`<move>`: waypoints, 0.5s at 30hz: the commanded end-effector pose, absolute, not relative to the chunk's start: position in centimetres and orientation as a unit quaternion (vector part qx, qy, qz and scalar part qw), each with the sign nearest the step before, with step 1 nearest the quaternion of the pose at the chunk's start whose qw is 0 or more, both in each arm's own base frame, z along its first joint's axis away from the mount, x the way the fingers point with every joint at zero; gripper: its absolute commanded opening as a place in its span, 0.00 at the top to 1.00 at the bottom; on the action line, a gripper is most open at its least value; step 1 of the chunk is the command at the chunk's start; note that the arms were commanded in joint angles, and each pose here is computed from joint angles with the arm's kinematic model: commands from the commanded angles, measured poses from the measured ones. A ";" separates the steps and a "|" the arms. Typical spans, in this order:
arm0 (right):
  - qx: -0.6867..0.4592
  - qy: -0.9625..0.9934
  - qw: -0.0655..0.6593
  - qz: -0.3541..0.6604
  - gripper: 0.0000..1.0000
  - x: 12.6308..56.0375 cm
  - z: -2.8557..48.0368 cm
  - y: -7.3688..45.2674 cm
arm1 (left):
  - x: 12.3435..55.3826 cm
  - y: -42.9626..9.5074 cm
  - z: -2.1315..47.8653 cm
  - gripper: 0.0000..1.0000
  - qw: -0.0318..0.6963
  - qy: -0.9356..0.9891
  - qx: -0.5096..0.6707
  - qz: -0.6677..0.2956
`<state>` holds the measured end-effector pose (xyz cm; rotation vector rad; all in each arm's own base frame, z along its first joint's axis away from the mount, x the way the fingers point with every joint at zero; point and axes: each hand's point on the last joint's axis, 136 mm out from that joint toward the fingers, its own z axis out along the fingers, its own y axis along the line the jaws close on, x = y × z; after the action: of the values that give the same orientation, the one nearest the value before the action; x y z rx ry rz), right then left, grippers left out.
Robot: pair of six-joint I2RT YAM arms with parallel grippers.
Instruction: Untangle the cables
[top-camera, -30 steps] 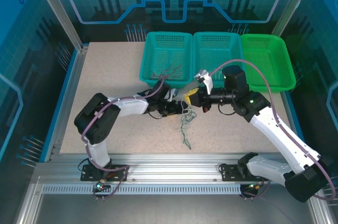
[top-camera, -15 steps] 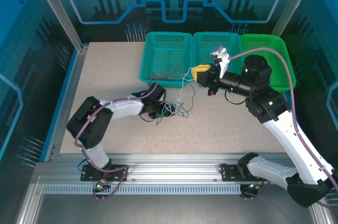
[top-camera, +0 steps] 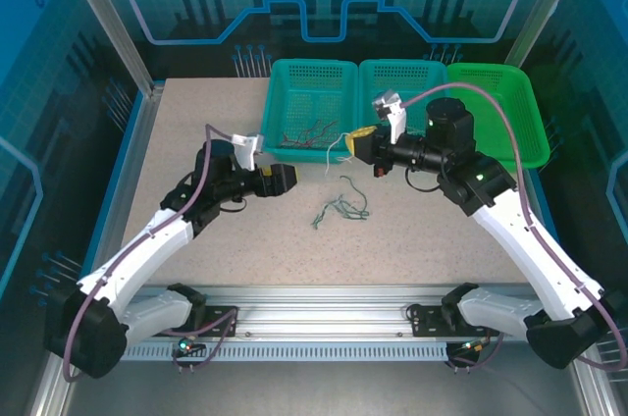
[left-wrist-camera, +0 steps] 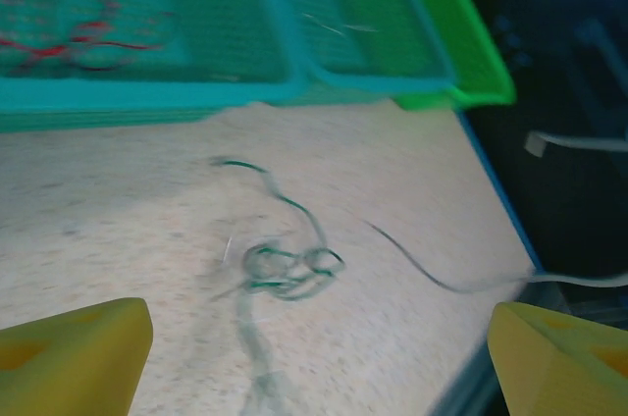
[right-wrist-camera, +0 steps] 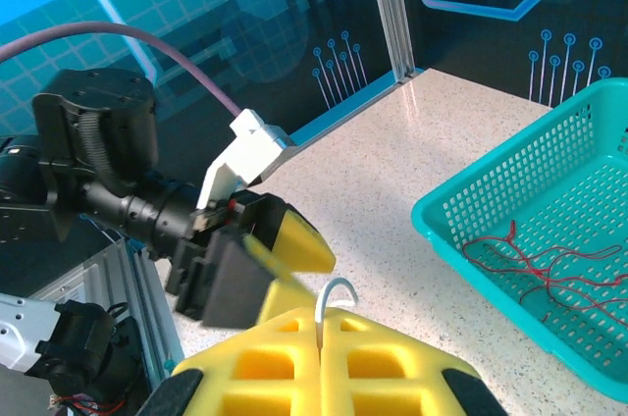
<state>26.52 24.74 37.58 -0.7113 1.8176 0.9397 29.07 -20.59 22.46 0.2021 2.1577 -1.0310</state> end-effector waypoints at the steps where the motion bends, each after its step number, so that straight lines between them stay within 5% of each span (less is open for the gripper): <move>1: -0.295 0.747 0.449 0.392 1.00 26.3 36.6 25.4 | 24.8 -24.0 21.3 0.10 0.317 0.811 0.213 -0.444; 15: -0.283 0.743 0.451 0.404 1.00 26.2 38.1 25.5 | 23.1 -26.0 10.5 0.05 0.189 0.883 0.241 -0.357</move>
<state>27.06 25.21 36.09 -0.6984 1.8817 0.9639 24.16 -25.88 12.70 0.5855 2.4082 -1.0959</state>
